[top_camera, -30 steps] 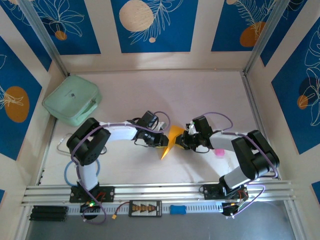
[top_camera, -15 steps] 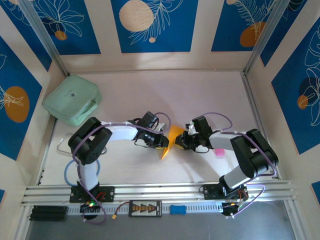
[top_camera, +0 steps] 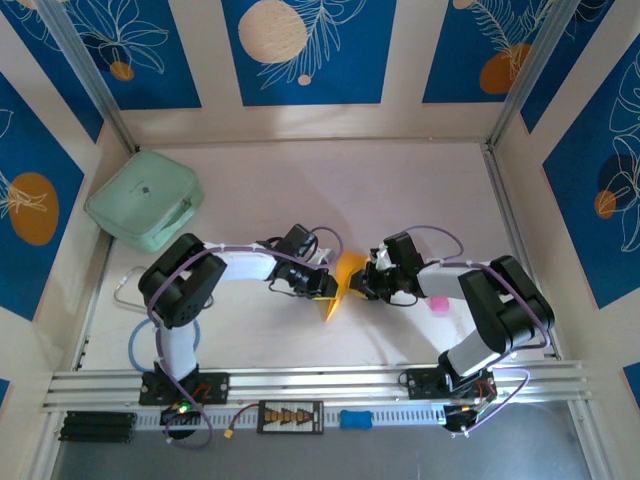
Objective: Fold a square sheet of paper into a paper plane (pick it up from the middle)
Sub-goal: Move the paper plane to the center of the table.
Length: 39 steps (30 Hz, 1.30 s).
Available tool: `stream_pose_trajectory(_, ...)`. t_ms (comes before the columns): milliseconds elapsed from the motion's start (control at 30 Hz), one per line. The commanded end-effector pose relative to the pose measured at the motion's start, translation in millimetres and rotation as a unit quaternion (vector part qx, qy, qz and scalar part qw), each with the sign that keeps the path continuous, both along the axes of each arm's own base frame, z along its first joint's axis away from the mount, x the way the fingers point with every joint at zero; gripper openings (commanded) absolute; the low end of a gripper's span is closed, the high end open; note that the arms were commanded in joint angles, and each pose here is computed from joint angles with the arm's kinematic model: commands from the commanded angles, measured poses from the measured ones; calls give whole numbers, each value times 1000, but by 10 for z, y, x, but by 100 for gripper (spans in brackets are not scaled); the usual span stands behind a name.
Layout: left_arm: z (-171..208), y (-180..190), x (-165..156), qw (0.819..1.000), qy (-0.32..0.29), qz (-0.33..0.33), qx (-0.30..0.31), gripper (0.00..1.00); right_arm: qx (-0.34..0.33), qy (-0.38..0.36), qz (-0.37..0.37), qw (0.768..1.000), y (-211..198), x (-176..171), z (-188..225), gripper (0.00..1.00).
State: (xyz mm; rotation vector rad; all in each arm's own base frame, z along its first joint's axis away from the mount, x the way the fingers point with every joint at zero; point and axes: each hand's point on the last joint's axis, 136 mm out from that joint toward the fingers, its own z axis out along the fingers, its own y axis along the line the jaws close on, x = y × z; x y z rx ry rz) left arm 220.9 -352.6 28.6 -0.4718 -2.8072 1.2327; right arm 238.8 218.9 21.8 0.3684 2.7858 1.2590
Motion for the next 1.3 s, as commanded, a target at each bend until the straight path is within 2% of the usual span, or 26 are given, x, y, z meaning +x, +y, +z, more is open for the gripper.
stream_pose_trajectory(0, 51, -82, -11, 1000, 1, -18, -19, 17, 15, 2, 7, 1000, 62, 3, 57, 16)
stream_pose_trajectory(133, 105, -93, 10, 1000, -8, -14, -26, 7, 17, -1, 8, 1000, 67, 2, 88, 16)
stream_pose_trajectory(267, 234, -21, 115, 999, -51, 13, -11, 4, 7, -11, -2, 1000, 19, 25, 150, 17)
stream_pose_trajectory(433, 334, 314, 326, 985, -136, 73, 81, 0, -18, -24, -23, 999, -98, 42, 202, 19)
stream_pose_trajectory(600, 313, 696, 447, 960, -176, 114, 188, 0, -18, -27, -23, 999, -107, 39, 241, 20)
stream_pose_trajectory(833, 302, 901, 473, 941, -192, 119, 254, 0, -14, -30, -14, 999, -43, 52, 282, 20)
stream_pose_trajectory(1033, 224, 898, 445, 942, -178, 113, 261, 0, -15, -28, -11, 999, -28, 44, 267, 21)
stream_pose_trajectory(1267, 156, 853, 412, 946, -166, 106, 257, 5, -14, -26, -9, 1000, -10, 48, 247, 21)
